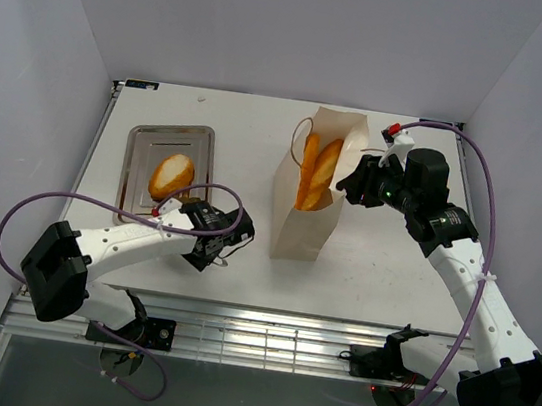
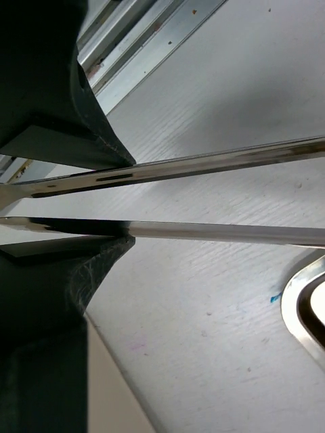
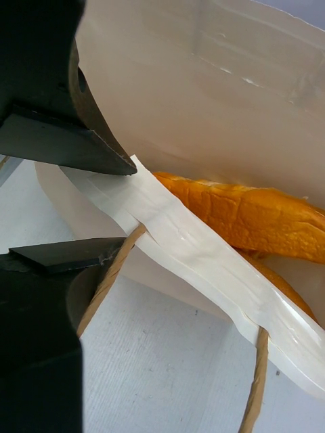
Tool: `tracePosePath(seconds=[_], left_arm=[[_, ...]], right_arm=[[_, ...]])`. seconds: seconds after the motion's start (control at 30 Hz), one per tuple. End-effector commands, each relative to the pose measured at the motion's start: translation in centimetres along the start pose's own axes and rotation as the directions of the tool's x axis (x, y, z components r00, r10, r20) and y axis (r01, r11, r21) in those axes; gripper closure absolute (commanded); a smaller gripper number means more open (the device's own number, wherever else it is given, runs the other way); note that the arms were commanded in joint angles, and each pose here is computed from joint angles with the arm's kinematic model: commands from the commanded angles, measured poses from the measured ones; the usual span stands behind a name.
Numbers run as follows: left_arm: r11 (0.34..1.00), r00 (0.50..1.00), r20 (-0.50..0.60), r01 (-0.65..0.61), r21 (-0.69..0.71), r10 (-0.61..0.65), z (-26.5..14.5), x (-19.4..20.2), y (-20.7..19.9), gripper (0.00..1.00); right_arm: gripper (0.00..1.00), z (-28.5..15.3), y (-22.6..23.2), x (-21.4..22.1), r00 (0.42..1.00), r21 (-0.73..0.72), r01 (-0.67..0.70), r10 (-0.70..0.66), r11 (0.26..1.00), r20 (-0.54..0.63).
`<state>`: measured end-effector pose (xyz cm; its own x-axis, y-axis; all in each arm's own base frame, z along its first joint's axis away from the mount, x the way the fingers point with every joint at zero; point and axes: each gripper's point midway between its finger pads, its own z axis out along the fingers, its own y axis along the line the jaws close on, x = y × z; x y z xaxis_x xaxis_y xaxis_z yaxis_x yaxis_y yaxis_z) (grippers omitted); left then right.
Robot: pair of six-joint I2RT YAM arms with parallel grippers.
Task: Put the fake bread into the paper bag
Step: Pick up the clamp at the center of the board.
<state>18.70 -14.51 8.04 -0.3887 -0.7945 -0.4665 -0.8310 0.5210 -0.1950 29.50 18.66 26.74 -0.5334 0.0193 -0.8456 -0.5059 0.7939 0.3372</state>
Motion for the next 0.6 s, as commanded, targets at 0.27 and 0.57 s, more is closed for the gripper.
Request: tracePosePath(seconds=[0.27,0.57], left_arm=[[0.994,0.996,0.082,0.028,0.110,-0.037,-4.9,-2.3,0.0,0.50],[0.946,0.999,0.047,-0.027,0.323,0.013,-10.9,-4.6,-4.0,0.49]], right_arm=[[0.52,-0.1,-0.3,0.9,1.000,0.008,0.005,-0.005,1.000,-0.026],[0.52,0.0,-0.2,0.9,1.000,0.004,0.007,-0.007,1.000,-0.027]])
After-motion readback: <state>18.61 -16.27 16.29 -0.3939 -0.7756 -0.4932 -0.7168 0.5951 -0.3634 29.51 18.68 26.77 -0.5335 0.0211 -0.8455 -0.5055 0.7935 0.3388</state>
